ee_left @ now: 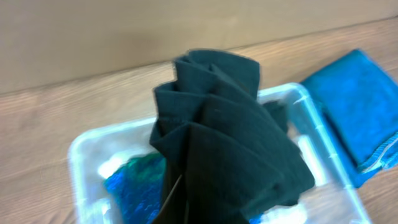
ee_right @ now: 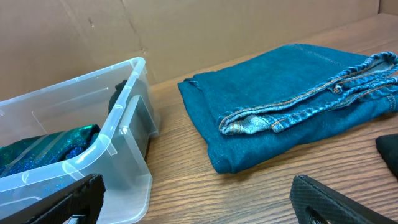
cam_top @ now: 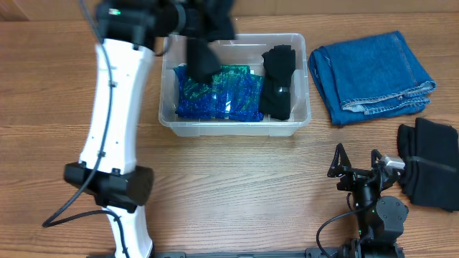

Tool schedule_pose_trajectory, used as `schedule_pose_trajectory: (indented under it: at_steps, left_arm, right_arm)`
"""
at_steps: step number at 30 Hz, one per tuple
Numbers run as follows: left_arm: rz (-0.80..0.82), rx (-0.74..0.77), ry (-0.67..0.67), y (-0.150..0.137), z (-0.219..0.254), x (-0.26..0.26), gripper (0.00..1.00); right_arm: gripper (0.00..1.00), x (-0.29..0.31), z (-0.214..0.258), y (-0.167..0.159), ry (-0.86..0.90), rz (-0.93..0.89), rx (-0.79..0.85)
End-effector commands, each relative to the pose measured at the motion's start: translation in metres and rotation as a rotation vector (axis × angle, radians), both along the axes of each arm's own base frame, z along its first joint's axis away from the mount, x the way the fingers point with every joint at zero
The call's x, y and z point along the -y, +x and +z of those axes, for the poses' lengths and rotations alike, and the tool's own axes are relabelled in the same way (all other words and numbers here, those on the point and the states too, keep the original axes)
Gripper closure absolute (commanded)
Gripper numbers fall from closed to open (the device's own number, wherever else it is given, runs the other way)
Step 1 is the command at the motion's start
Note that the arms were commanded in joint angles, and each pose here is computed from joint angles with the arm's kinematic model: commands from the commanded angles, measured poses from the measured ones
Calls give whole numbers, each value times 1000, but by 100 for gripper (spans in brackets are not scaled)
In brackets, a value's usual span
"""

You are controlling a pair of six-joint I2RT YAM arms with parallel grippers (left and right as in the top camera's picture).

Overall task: Pack container
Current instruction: 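Place the second black cloth with the left gripper onto the first in the bin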

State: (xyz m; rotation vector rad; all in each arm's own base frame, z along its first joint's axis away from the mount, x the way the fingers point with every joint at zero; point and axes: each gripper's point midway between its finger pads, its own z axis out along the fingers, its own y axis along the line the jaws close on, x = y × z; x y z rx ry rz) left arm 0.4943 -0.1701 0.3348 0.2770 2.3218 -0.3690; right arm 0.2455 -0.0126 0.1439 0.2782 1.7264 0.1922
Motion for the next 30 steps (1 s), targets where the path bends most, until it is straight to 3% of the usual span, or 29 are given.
schedule_pose_trajectory:
  at_steps: [1,6,10,16,28,29,30]
  left_arm:
    - [29,73,-17,2,10,52,96]
    - [35,11,-22,7,-35,104,96]
    - [121,-152,-77,19,-102,123,96]
    - [84,-259,-97,21,-165,157,96]
    - [27,-247,-211,12,-165,212,96]
    - [25,-253,-219,12,-165,213,70]
    - [17,-256,-225,11,-164,214,52]
  right_arm:
    - [0,-1,7,0,-2,3,16]
    - [0,-1,7,0,-2,2,16]
    - [0,-1,7,0,-2,2,16]
    - [0,-1,7,0,-2,2,16]
    - [0,-1,7,0,-2,2,16]
    - [0,-1,7,0,-2,2,16]
    - [0,-1,7,0,-2,2,16]
